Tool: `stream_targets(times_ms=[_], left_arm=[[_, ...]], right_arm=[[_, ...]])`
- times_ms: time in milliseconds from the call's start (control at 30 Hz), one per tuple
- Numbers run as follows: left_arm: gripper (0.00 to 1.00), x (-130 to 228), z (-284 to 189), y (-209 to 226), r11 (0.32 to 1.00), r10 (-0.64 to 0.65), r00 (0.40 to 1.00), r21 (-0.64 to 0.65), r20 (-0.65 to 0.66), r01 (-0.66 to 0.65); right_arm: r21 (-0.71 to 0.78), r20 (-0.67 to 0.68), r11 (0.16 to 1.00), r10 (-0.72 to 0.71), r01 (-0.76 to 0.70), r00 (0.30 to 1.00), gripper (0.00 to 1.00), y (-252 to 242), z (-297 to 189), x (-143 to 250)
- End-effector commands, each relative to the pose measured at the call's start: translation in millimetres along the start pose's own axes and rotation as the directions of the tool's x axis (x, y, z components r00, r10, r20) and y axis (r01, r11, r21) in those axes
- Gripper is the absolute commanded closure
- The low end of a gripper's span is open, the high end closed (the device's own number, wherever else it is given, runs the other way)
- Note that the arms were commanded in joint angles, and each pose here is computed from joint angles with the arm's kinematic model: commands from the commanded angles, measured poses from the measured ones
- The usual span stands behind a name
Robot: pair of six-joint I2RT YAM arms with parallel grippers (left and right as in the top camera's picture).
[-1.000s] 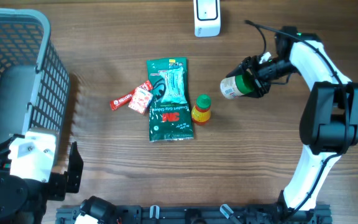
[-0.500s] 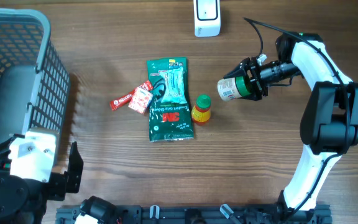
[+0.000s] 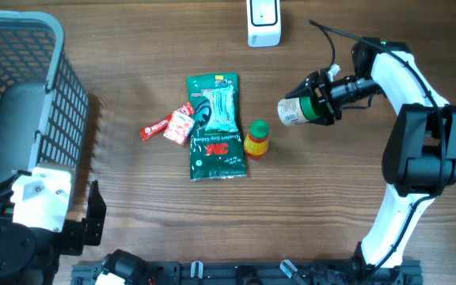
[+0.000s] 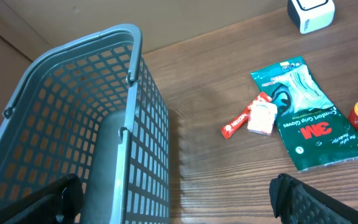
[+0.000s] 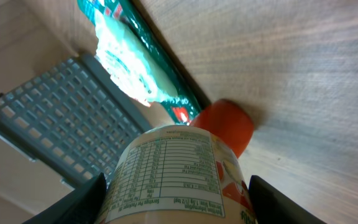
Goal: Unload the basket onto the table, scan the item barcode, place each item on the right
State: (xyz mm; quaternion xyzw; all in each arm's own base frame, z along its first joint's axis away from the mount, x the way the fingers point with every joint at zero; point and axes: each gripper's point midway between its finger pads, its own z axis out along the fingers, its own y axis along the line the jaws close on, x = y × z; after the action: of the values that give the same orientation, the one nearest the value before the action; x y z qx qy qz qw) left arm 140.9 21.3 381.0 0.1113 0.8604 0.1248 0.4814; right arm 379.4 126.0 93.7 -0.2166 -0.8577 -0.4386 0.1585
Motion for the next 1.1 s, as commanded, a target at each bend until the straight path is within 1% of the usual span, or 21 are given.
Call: stream_targets(times_ms=[0, 67, 167, 367, 533, 600, 633, 667, 733, 900, 1067], left_arm=[[0.0, -1, 1, -1, 1.0, -0.013, 1.0, 0.002, -0.003, 0.013], [0.0, -1, 1, -1, 1.0, -0.013, 1.0, 0.002, -0.003, 0.013], [0.0, -1, 1, -1, 1.0, -0.013, 1.0, 0.002, -0.003, 0.013], [0.0, -1, 1, -1, 1.0, -0.013, 1.0, 0.002, -0.002, 0.013], [0.0, -1, 1, -1, 1.0, -0.013, 1.0, 0.002, -0.003, 0.013], [0.0, -1, 1, -1, 1.0, -0.013, 1.0, 0.002, -0.003, 0.013], [0.0, -1, 1, -1, 1.0, -0.013, 1.0, 0.002, -0.003, 0.013], [0.0, -1, 1, -1, 1.0, -0.013, 1.0, 0.002, -0.003, 0.013], [0.0, -1, 1, -1, 1.0, -0.013, 1.0, 0.002, -0.003, 0.013], [0.0, -1, 1, -1, 1.0, -0.013, 1.0, 0.002, -0.003, 0.013], [0.0, -1, 1, -1, 1.0, -0.013, 1.0, 0.002, -0.003, 0.013]], right_arm=[[0.044, 0.096, 0.994, -0.108, 0.104, 0.99, 0.53, 24, -25, -11], [0.123, 0.158, 0.983, -0.155, 0.136, 0.975, 0.54, 32, -43, -11], [0.198, 0.225, 0.966, -0.208, 0.165, 0.952, 0.56, 41, -64, -6], [0.239, 0.307, 0.943, -0.299, 0.231, 0.904, 0.55, 60, -88, 9], [0.363, 0.397, 0.883, -0.435, 0.297, 0.808, 0.55, 75, -92, -11], [0.417, 0.416, 0.852, -0.489, 0.317, 0.767, 0.55, 84, -86, -18], [0.463, 0.421, 0.821, -0.536, 0.335, 0.732, 0.55, 92, -79, -21], [0.477, 0.419, 0.811, -0.549, 0.339, 0.723, 0.55, 94, -76, -21], [0.519, 0.401, 0.782, -0.578, 0.343, 0.711, 0.56, 94, -69, -19], [0.604, 0.365, 0.738, -0.593, 0.302, 0.718, 0.57, 83, -64, -9], [0.629, 0.307, 0.71, -0.602, 0.318, 0.737, 0.57, 77, -63, 11]])
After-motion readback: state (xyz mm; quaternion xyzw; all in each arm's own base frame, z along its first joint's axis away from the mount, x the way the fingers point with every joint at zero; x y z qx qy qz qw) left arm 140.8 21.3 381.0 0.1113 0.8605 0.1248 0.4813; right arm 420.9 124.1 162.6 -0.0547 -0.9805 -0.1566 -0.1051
